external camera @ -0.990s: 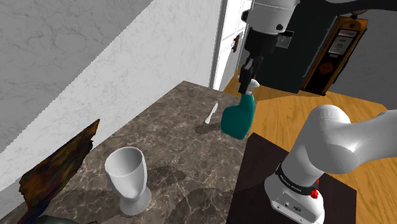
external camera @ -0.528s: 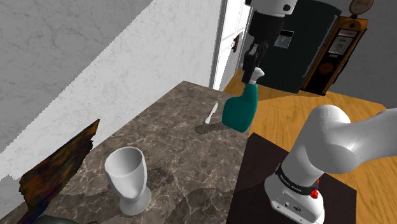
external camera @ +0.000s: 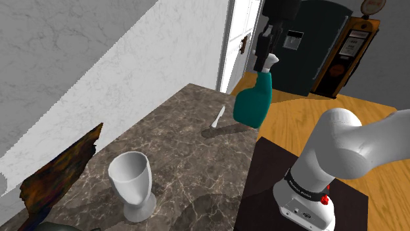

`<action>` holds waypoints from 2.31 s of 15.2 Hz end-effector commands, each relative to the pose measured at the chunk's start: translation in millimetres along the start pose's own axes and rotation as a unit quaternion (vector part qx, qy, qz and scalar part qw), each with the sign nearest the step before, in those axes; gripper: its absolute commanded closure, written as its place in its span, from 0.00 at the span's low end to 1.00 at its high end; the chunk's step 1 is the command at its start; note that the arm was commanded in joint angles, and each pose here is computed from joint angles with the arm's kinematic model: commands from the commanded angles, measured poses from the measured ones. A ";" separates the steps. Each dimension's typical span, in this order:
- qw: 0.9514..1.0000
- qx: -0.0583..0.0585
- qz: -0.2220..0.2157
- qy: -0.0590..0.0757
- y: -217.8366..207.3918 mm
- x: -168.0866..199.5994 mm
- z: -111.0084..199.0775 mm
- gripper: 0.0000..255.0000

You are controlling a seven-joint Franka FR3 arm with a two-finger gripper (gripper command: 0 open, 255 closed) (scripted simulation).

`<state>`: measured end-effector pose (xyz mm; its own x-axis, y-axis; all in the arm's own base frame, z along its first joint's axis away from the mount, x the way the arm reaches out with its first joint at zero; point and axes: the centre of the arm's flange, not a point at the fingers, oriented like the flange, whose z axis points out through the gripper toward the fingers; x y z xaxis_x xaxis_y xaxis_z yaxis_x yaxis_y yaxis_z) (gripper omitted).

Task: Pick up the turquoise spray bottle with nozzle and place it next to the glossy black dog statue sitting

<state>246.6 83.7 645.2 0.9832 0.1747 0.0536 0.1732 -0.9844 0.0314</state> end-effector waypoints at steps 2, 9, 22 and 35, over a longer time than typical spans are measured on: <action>1.000 0.000 0.000 0.000 0.3 0.2 -16.0 1.00; 1.000 0.000 0.000 0.000 1.5 2.2 -52.9 1.00; 1.000 0.000 0.000 0.000 -74.1 22.8 -81.8 1.00; 1.000 0.000 0.000 0.000 -240.3 63.2 -68.1 1.00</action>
<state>263.4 319.0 712.1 0.9830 0.1756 0.0532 0.1740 -0.9842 0.0326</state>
